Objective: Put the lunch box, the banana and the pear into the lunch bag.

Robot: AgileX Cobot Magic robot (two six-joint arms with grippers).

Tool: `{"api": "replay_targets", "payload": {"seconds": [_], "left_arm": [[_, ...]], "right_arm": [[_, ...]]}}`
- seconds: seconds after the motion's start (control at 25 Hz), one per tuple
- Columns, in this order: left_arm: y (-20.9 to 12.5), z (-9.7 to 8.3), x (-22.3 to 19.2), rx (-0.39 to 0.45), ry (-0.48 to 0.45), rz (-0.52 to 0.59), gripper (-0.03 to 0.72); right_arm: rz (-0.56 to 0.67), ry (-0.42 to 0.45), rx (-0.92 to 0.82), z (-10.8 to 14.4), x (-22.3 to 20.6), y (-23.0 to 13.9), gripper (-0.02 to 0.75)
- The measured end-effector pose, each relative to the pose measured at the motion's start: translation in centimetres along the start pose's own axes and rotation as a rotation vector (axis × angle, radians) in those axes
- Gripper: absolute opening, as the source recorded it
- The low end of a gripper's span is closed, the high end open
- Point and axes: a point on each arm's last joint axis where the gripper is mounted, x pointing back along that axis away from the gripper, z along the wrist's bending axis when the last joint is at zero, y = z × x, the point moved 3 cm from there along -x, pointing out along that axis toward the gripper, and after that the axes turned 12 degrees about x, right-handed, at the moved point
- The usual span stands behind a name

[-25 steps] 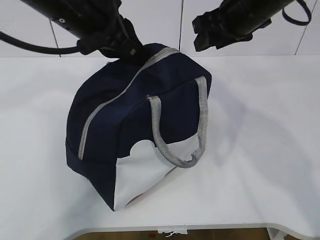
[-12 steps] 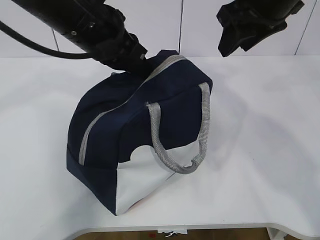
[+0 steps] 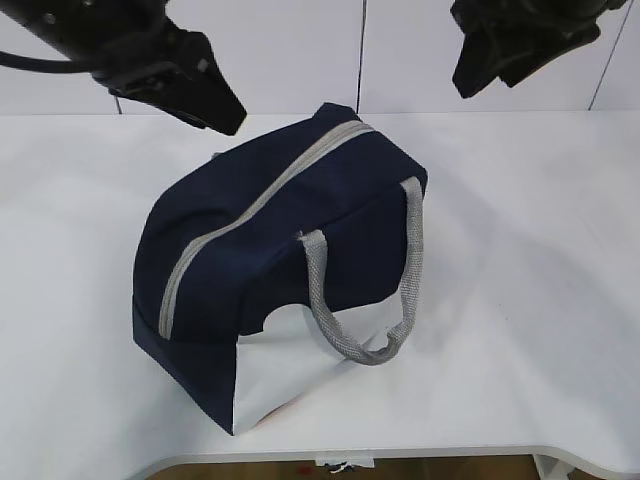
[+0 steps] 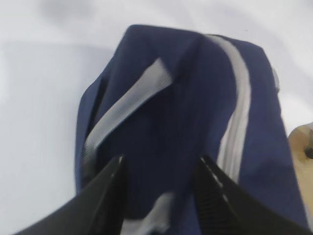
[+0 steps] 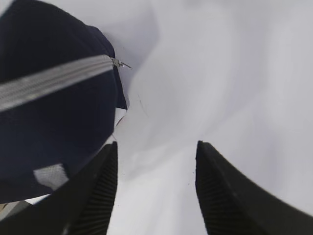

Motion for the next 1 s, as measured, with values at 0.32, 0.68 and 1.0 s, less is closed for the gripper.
{"api": "replay_targets", "payload": {"seconds": [0.32,0.68,1.0], "left_arm": [[-2.0,0.5,5.0,0.029,0.03,0.106,0.339],[-3.6,0.1,9.8,0.086,0.169,0.094,0.34],[-6.6,-1.8,15.9,0.131,0.244,-0.049,0.339]], "right_arm": [[-0.101,-0.034,-0.049,0.6,4.8,-0.5,0.391],[-0.099,-0.032,-0.066,2.6,7.7,-5.1,0.391],[-0.136,-0.044,-0.062,5.6,11.2,-12.2,0.391]]}}
